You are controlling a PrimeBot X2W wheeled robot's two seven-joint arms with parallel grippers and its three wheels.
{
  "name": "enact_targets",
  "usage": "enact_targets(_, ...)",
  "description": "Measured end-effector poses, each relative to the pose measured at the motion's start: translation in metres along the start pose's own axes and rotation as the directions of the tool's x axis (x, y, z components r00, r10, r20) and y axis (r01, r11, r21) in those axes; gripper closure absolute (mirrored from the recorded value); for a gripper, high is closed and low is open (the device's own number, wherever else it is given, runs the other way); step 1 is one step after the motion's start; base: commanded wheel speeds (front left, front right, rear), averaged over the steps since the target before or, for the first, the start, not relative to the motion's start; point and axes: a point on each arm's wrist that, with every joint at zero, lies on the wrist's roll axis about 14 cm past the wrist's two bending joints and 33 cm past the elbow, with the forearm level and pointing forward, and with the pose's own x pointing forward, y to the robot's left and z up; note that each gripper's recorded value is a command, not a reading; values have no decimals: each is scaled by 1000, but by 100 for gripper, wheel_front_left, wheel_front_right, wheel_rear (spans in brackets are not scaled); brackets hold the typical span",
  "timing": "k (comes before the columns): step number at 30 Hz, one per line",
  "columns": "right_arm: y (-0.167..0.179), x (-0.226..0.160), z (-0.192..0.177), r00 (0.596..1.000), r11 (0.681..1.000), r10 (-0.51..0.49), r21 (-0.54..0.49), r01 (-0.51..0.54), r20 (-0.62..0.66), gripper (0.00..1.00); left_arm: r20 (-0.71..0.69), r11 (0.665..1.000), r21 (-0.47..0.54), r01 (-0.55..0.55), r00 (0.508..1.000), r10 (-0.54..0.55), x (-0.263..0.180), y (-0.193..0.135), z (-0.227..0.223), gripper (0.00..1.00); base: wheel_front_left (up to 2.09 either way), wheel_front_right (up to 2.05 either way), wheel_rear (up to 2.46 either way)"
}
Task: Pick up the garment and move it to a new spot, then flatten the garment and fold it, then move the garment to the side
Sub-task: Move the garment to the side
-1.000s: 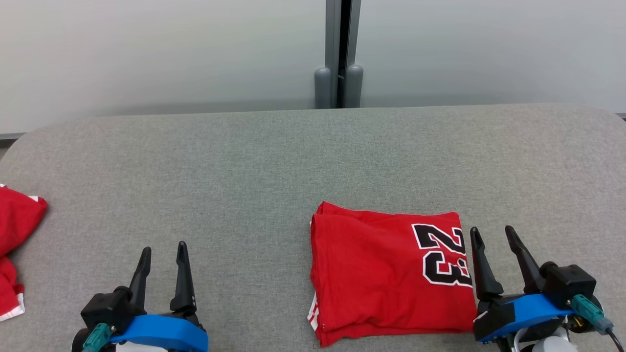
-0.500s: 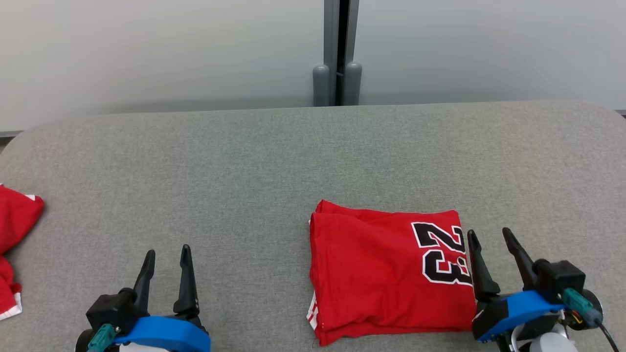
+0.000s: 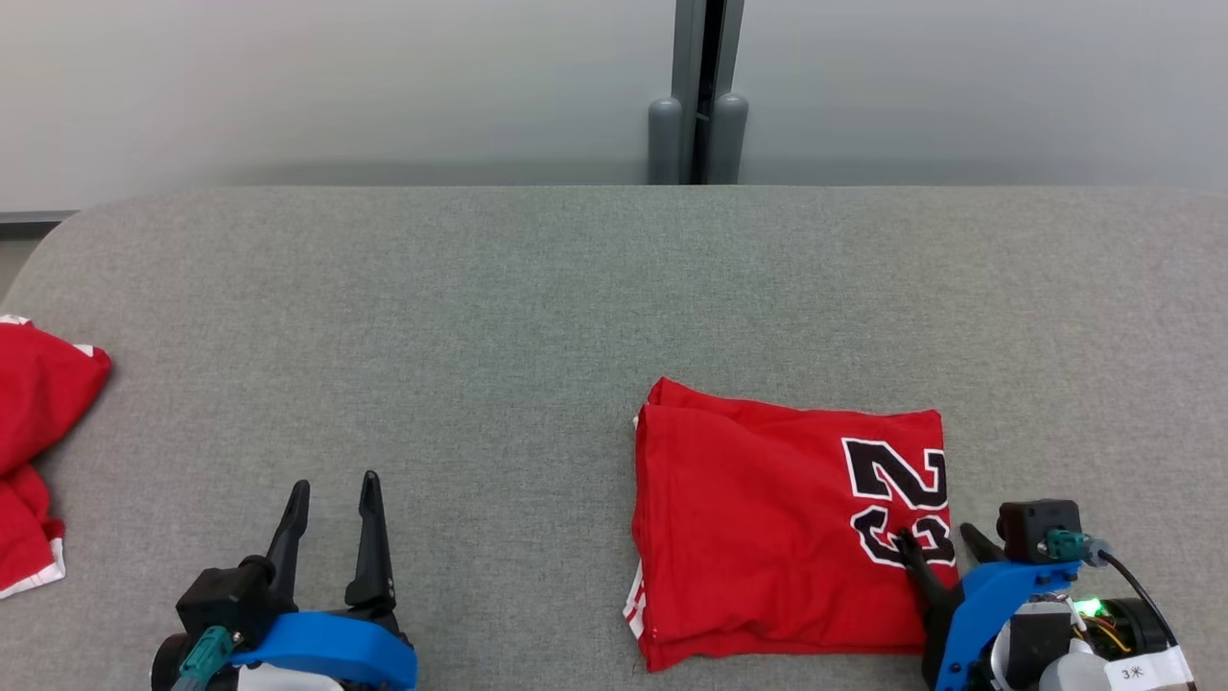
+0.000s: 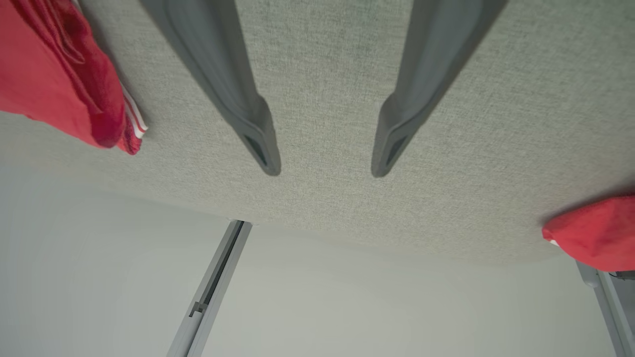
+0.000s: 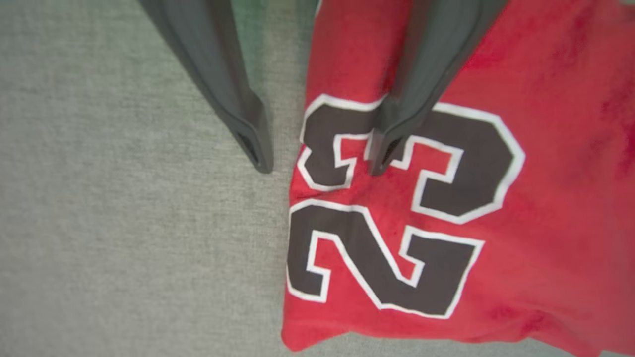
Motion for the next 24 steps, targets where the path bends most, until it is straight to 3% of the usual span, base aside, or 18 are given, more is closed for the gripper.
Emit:
enact_targets(2,4,4,-5,999,1000,14,14,-14,-31,0,-3,1000,2,-7,1000,7,1,3,-1,0,0,0,0)
enact_targets(3,6,6,-4,999,1000,22,19,-21,-40,33,-6,1000,3,-7,1000,7,2,3,-2,0,0,0,0)
enact_targets(4,8,9,-3,999,999,29,23,-28,-45,55,-8,1000,2,-9,1000,9,3,4,-3,0,0,0,0)
enact_targets(6,11,14,-1,998,999,36,20,-35,-54,71,-16,1000,5,-9,1000,9,5,4,-5,0,0,0,0)
enact_targets(8,11,17,1,997,999,39,10,-38,-61,100,-27,1000,9,-2,1000,2,7,3,-9,0,0,0,0)
enact_targets(14,-5,21,21,1000,1000,-2,10,2,-15,100,-50,997,14,74,996,-73,25,-19,-18,0,0,0,0)
enact_targets(20,-77,1,45,982,984,-178,25,176,65,100,-77,978,17,208,975,-206,50,-59,-31,0,0,0,0)
enact_targets(24,-127,-27,43,946,949,-315,63,310,80,100,-113,945,24,326,940,-322,69,-94,-45,0,0,0,0)
